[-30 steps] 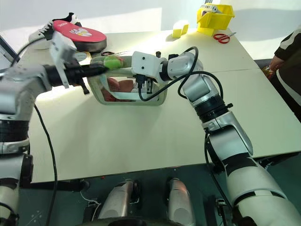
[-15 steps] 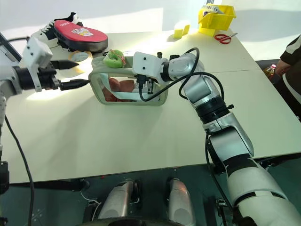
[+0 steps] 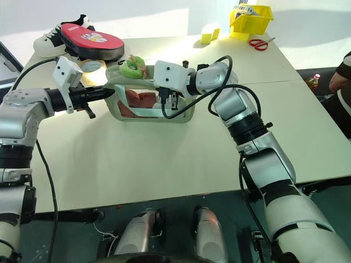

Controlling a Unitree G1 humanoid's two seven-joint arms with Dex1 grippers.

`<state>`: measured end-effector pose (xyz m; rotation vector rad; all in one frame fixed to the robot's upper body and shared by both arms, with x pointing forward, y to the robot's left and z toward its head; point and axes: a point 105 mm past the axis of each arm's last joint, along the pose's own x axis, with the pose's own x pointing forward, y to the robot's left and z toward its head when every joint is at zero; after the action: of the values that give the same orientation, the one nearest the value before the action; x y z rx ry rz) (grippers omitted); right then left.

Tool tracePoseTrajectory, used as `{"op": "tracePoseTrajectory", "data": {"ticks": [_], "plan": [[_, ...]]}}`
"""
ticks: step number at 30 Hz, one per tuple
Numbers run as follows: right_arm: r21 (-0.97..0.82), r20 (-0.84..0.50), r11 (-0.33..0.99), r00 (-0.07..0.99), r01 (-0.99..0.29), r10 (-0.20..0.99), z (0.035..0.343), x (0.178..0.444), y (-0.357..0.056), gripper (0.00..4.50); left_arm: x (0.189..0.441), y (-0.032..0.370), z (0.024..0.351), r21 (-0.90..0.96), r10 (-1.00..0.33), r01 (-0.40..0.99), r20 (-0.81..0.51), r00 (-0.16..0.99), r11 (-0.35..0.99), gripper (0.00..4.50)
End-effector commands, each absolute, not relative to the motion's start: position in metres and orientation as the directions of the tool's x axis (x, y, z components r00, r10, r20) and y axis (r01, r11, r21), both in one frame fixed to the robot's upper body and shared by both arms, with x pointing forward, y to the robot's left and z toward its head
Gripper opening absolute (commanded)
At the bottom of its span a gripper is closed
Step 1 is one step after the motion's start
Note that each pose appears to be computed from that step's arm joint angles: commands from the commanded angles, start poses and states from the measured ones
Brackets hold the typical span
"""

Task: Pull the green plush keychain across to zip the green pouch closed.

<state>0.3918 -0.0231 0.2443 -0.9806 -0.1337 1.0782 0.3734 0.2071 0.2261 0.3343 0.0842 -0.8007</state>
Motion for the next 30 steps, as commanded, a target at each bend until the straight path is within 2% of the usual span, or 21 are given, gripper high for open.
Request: {"op": "tracePoseTrajectory", "data": {"ticks": [1, 2, 4, 7, 9, 10, 13, 15, 20, 24, 27, 28, 30], "plan": [[-0.73, -0.299, 0.147, 0.506, -0.668, 0.809, 0.262, 0.389, -0.022, 0.0, 0.365, 0.208, 0.252, 0.298, -0.704, 0.706, -0.137, 0.697, 0.642, 0.02], [-0.716, -0.304, 0.147, 0.495, -0.682, 0.814, 0.262, 0.388, -0.023, 0.83, 0.363, 0.207, 0.252, 0.298, -0.705, 0.708, -0.139, 0.695, 0.64, 0.0], [-0.709, -0.297, 0.157, 0.493, -0.687, 0.818, 0.267, 0.387, -0.024, 1.66, 0.362, 0.206, 0.25, 0.299, -0.706, 0.711, -0.146, 0.693, 0.637, 0.0], [-0.729, -0.274, 0.166, 0.505, -0.665, 0.819, 0.282, 0.387, -0.028, 3.29, 0.36, 0.206, 0.246, 0.304, -0.703, 0.713, -0.16, 0.692, 0.632, 0.0], [-0.723, -0.287, 0.134, 0.472, -0.677, 0.834, 0.289, 0.38, -0.027, 4.33, 0.359, 0.206, 0.245, 0.305, -0.703, 0.712, -0.162, 0.693, 0.632, 0.0], [-0.716, -0.293, 0.116, 0.448, -0.688, 0.845, 0.291, 0.376, -0.026, 4.47, 0.359, 0.206, 0.245, 0.305, -0.702, 0.712, -0.162, 0.693, 0.633, 0.0], [-0.678, -0.217, 0.148, 0.388, -0.72, 0.896, 0.317, 0.362, -0.008, 4.47, 0.358, 0.206, 0.245, 0.305, -0.702, 0.712, -0.163, 0.693, 0.632, 0.0], [-0.663, -0.181, 0.165, 0.37, -0.73, 0.911, 0.324, 0.358, 0.007, 4.47, 0.358, 0.206, 0.245, 0.306, -0.703, 0.713, -0.164, 0.692, 0.631, 0.0], [-0.638, -0.149, 0.217, 0.394, -0.739, 0.907, 0.311, 0.371, 0.035, 4.47, 0.359, 0.205, 0.246, 0.309, -0.704, 0.714, -0.164, 0.69, 0.628, 0.0], [-0.62, -0.165, 0.233, 0.415, -0.749, 0.895, 0.296, 0.382, 0.04, 4.47, 0.359, 0.204, 0.246, 0.31, -0.706, 0.715, -0.162, 0.689, 0.627, 0.0], [-0.601, -0.161, 0.255, 0.427, -0.758, 0.89, 0.294, 0.387, 0.04, 3.6, 0.36, 0.204, 0.247, 0.309, -0.706, 0.714, -0.16, 0.69, 0.628, 0.0], [-0.594, -0.158, 0.263, 0.43, -0.76, 0.889, 0.294, 0.388, 0.039, 3.18, 0.36, 0.204, 0.247, 0.309, -0.706, 0.714, -0.16, 0.69, 0.628, 0.0], [-0.577, -0.149, 0.278, 0.434, -0.768, 0.889, 0.295, 0.39, 0.036, 2.05, 0.36, 0.204, 0.246, 0.309, -0.706, 0.715, -0.162, 0.69, 0.628, 0.0]]}}
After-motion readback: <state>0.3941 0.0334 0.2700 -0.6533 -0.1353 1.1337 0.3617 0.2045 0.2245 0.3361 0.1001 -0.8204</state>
